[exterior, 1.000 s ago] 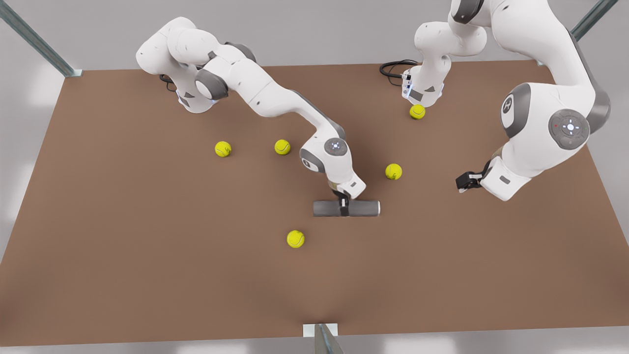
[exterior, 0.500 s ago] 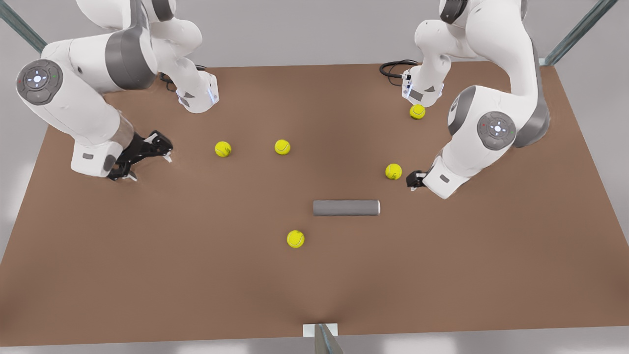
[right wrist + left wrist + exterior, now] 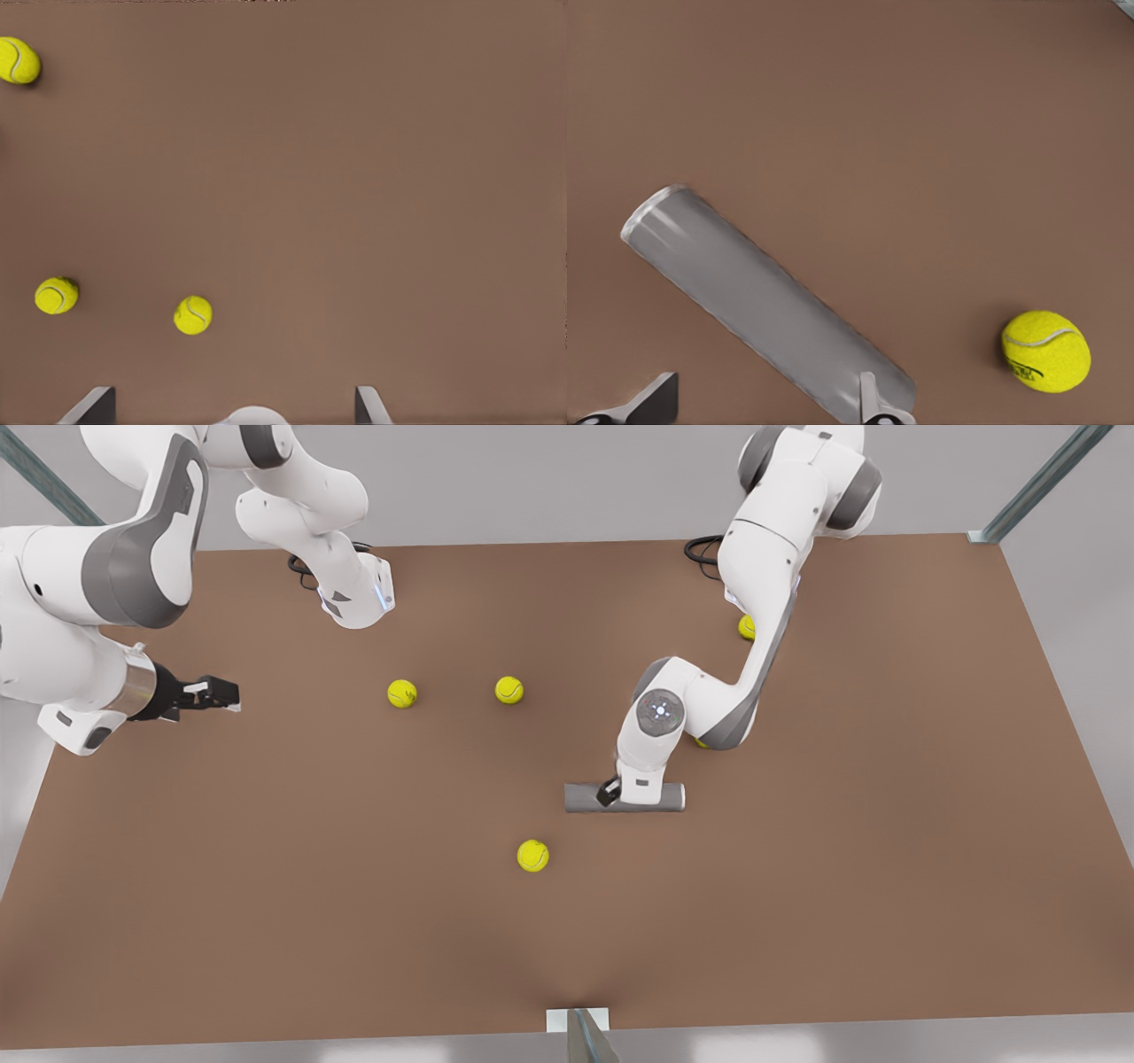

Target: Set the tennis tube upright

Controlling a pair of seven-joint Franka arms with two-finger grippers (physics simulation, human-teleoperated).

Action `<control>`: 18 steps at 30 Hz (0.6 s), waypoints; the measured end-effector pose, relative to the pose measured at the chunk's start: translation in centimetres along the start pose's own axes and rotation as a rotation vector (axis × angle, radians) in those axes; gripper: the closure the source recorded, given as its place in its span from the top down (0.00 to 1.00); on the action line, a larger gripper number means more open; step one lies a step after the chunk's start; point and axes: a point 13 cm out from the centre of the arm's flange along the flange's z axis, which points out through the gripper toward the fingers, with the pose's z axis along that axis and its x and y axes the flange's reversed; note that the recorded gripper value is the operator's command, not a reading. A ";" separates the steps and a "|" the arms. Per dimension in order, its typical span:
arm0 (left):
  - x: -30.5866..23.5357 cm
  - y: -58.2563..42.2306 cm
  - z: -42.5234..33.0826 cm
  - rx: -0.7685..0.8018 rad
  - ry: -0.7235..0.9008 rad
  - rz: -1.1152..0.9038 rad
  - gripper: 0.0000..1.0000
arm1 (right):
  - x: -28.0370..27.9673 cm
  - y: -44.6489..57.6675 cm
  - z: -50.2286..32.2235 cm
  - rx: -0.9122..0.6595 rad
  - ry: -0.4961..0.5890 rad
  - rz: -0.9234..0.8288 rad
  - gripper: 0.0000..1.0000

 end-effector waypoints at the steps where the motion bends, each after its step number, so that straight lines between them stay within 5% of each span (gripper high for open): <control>1: -0.2 -0.2 0.8 0.018 -0.005 -0.049 1.00 | -0.4 -0.2 0.4 0.006 0.004 0.012 1.00; 9: -1.1 -2.0 2.2 0.113 -0.015 -0.350 1.00 | -2.2 -0.5 2.0 0.029 0.016 0.071 1.00; 18: -0.9 0.4 3.7 0.021 -0.013 -0.564 1.00 | -2.5 -0.6 2.7 0.031 0.027 0.111 1.00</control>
